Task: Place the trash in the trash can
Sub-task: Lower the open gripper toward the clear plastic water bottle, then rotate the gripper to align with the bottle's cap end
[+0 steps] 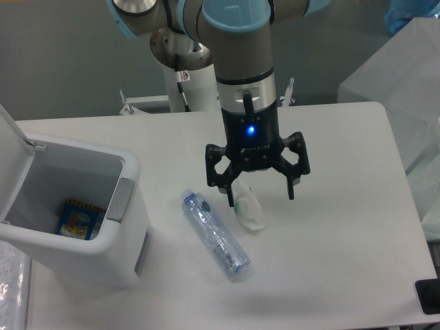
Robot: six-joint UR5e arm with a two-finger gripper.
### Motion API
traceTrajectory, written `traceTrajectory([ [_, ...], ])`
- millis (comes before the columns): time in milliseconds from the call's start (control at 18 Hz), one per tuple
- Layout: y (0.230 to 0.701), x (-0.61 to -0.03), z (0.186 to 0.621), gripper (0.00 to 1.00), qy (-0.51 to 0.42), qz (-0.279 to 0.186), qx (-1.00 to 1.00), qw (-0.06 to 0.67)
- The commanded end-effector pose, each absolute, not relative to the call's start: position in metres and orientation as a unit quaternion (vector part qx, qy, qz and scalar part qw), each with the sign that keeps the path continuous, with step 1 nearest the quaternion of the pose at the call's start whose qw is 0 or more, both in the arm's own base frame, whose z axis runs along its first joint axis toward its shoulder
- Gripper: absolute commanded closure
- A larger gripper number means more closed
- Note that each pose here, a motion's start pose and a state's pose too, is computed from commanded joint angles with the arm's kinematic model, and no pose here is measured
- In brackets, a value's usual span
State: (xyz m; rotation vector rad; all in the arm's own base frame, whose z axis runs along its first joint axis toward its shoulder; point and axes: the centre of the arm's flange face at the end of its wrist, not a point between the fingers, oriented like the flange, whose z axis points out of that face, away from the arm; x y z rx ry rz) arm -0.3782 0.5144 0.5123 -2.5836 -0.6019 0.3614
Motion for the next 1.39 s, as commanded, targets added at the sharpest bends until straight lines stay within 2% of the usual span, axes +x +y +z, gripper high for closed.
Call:
traceTrajectory([
  [222, 0.514, -0.377, 0.507, 0.0, -0.223, 0.128, -0.94, 0.226],
  [611, 0.51, -0.369, 0.458, 0.0, -0.226, 0.102, -0.948, 0.197],
  [778, 0.512, -0.368, 0.443, 0.0, -0.277, 0.085, -0.937, 0.197],
  [1111, 0.539, -0.374, 0.366, 0.0, -0.336, 0.037, -0.929, 0.152],
  [1389, 0.555, -0.393, 0.31, 0.0, -0.357, 0.019, -0.927, 0.116],
])
